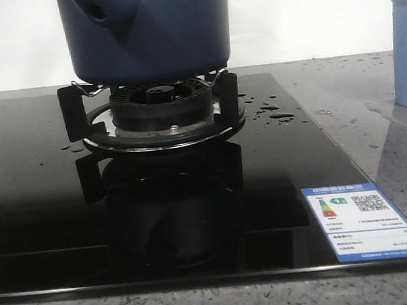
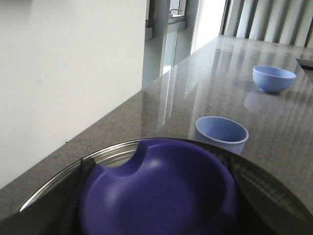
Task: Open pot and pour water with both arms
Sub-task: 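Reach the right gripper to the light blue ribbed cup and grasp it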
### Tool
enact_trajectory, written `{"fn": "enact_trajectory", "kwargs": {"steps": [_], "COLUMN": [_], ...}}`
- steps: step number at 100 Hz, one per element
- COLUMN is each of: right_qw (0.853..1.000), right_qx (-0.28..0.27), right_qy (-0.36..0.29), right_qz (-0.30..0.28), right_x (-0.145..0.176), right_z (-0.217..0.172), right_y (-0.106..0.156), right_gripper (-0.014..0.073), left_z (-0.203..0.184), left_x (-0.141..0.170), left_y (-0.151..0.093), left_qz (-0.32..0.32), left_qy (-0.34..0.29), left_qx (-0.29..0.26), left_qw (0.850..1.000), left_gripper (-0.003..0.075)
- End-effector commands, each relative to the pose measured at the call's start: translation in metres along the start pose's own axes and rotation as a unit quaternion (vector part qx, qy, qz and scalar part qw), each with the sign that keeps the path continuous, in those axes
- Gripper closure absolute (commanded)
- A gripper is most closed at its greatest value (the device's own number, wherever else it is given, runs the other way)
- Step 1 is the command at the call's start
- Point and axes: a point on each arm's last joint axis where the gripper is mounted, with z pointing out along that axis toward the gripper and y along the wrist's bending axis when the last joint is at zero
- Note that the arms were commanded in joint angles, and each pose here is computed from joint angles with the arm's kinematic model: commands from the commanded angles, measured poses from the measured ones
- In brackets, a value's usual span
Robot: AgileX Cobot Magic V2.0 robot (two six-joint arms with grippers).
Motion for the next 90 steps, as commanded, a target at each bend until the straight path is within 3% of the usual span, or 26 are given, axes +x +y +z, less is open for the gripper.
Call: {"fn": "enact_trajectory", "kwargs": {"steps": [1, 20, 35, 45, 60, 74, 90], "right_qw": [0.999, 0.990, 0.968, 0.960, 0.960, 0.951, 0.945], "right_qx": [0.031, 0.119, 0.214, 0.251, 0.268, 0.306, 0.322], "right_qy": [-0.030, -0.039, -0.055, -0.057, -0.011, 0.017, 0.047], "right_qz": [-0.004, -0.061, -0.115, -0.106, -0.075, -0.034, -0.019], "right_x": [-0.013, -0.016, -0.014, -0.001, 0.041, 0.076, 0.088], "right_z": [0.000, -0.003, -0.006, -0.005, 0.001, 0.004, 0.013], "right_y": [-0.006, -0.021, -0.039, -0.049, -0.061, -0.074, -0.084], "right_gripper": [-0.0058, -0.0058, -0.0058, -0.0058, -0.0058, -0.0058, -0.0058], "left_z": [-0.022, -0.052, -0.073, -0.083, -0.094, -0.101, -0.103], "left_x": [-0.053, -0.079, -0.098, -0.111, -0.130, -0.142, -0.146], "left_y": [-0.014, -0.025, -0.041, -0.056, -0.082, -0.099, -0.106], "left_qz": [0.007, 0.043, 0.063, 0.080, 0.114, 0.137, 0.146], "left_qy": [-0.102, -0.118, -0.113, -0.116, -0.130, -0.139, -0.143], "left_qx": [0.006, -0.014, -0.029, -0.038, -0.049, -0.063, -0.062], "left_qw": [0.995, 0.992, 0.991, 0.989, 0.984, 0.979, 0.977], "left_gripper": [0.0512, 0.0512, 0.0512, 0.0512, 0.0512, 0.0512, 0.0512]}}
